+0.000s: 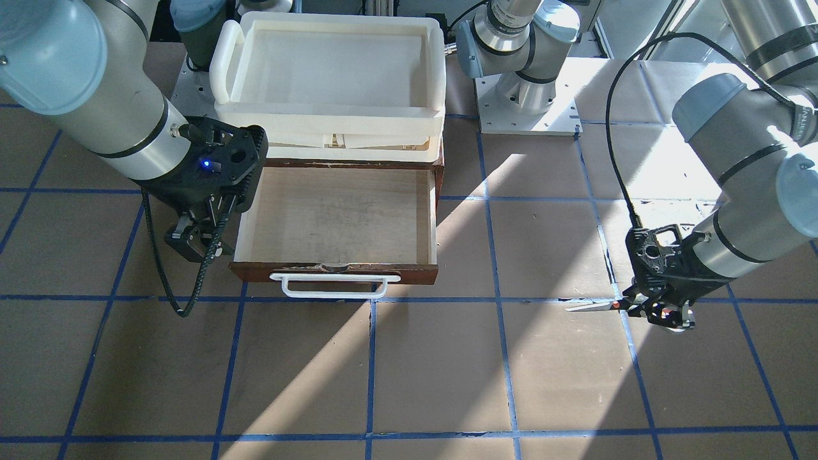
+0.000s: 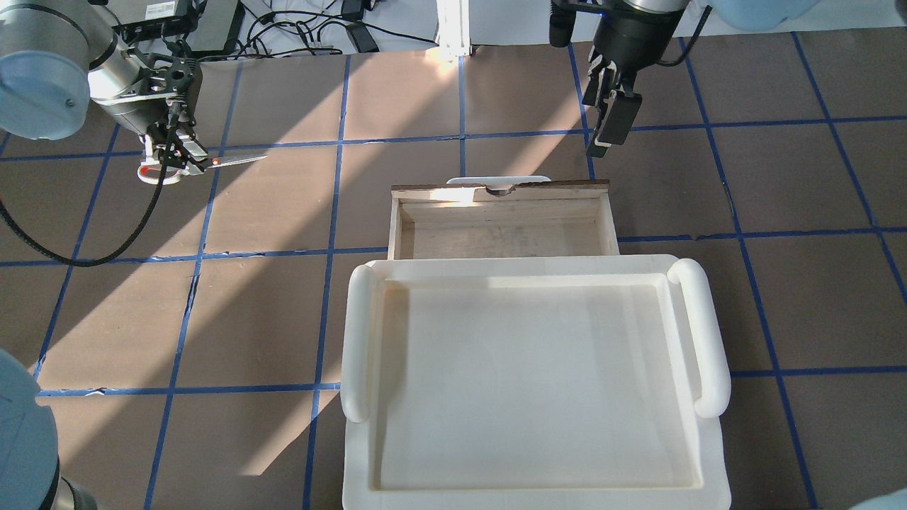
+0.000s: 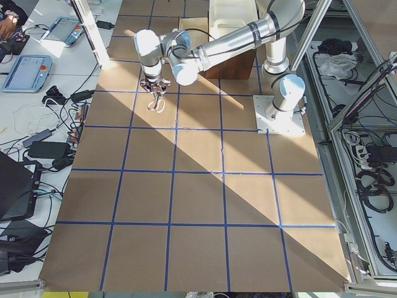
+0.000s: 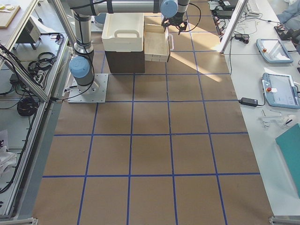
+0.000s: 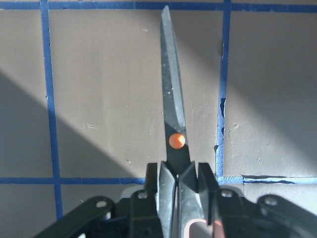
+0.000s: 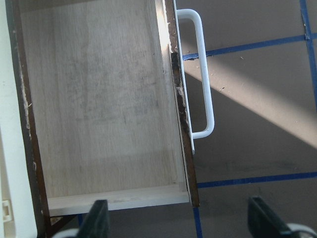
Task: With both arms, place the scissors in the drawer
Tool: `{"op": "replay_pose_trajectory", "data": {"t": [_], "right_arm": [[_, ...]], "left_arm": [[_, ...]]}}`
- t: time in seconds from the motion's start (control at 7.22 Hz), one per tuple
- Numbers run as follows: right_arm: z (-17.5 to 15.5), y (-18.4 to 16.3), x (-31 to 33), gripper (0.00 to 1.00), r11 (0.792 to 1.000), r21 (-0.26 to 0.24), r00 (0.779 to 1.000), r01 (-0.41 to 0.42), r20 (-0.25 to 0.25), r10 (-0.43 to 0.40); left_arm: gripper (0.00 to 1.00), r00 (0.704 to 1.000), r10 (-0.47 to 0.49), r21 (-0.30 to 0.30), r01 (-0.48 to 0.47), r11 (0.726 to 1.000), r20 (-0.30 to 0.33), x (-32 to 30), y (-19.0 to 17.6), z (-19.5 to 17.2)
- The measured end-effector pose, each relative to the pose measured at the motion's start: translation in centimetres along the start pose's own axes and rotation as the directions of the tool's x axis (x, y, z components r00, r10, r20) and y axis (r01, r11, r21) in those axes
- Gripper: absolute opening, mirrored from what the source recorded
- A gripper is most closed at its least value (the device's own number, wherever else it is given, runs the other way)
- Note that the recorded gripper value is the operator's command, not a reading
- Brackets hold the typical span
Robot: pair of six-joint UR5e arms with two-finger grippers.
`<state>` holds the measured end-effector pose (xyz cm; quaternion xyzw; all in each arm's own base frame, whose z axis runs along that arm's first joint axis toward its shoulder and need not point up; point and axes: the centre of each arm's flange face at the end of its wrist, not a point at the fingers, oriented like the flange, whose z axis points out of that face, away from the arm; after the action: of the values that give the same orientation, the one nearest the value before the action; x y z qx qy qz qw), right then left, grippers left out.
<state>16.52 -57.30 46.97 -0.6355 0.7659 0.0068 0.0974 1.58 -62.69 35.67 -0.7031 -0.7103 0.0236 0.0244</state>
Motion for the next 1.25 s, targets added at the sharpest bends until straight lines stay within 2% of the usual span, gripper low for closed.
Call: {"op": "replay_pose_trajectory", "data": {"t": [0.14,0.28,0.42,0.69,0.97,1.25], "right_arm": [[-1.0,1.0,-1.0,1.00,0.995,-0.020,0.995,-0.100,-0.002,0.100],[-1.5,1.7,-1.6,1.00,0.973,-0.044,0.974,-0.225,-0.017,0.225],[-2.0,2.0,-2.2,1.00,0.934,-0.052,0.935,-0.353,-0.036,0.352],[-2.9,2.2,-3.2,1.00,0.838,-0.037,0.838,-0.545,-0.065,0.542],[-3.4,2.0,-3.2,1.00,0.736,0.005,0.732,-0.677,-0.096,0.674],[-4.0,2.3,-3.3,1.00,0.615,0.035,0.607,-0.788,-0.127,0.785]], "left_arm": [[0.00,1.000,0.014,-0.001,-0.014,1.000,0.005,0.7,-3.4,-1.2],[0.00,1.000,0.019,-0.001,-0.019,1.000,0.012,1.7,-7.1,-2.4],[0.00,1.000,0.024,0.001,-0.024,1.000,0.020,2.9,-11.3,-3.5],[0.00,0.999,0.024,0.010,-0.024,1.000,0.027,6.1,-19.6,-4.8],[0.00,1.000,0.004,0.015,-0.005,1.000,0.010,9.3,-26.7,-4.3],[0.00,1.000,0.005,0.013,-0.005,1.000,-0.017,11.5,-31.2,-2.8]]}}
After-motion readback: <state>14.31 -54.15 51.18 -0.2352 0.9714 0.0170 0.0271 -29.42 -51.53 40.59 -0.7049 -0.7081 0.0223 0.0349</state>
